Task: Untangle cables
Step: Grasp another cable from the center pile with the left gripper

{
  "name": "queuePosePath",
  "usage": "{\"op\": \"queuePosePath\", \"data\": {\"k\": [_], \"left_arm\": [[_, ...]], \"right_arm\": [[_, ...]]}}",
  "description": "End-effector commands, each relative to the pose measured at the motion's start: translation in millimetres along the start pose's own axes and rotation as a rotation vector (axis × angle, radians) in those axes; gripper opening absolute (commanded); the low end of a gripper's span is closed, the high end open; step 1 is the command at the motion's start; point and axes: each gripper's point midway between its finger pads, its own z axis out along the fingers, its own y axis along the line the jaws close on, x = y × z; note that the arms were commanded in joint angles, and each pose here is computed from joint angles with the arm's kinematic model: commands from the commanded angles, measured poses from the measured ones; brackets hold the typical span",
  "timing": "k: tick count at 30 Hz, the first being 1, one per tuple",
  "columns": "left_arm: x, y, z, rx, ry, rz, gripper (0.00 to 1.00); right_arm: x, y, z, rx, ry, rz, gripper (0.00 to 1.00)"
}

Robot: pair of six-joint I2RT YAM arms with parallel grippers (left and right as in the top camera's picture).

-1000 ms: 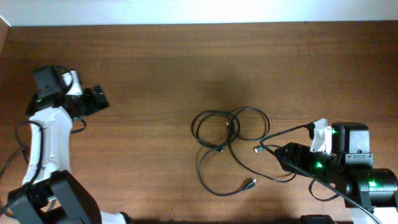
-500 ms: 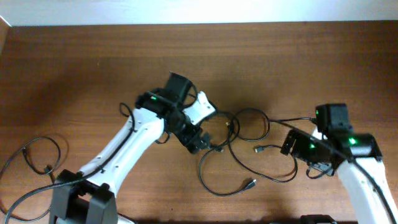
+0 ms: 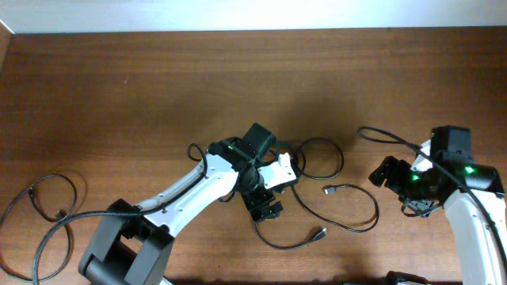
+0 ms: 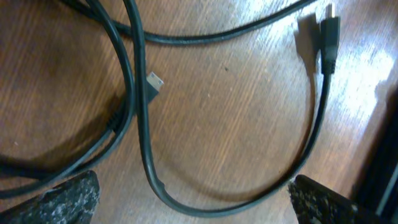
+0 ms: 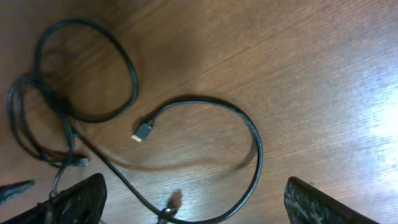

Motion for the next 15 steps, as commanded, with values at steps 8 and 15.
{"op": "queuePosePath", "data": {"k": [8,15], "left_arm": [[4,3,25,0.028,0.023,0.01,0.84],[0,5,23,0.022,0.014,-0.002,0.04]], "right_arm": [[-1,20,-48,-0.161,-0.172,-0.104,0.83],[7,18,-48,-0.155,-0.153,-0.097,0.83]]}}
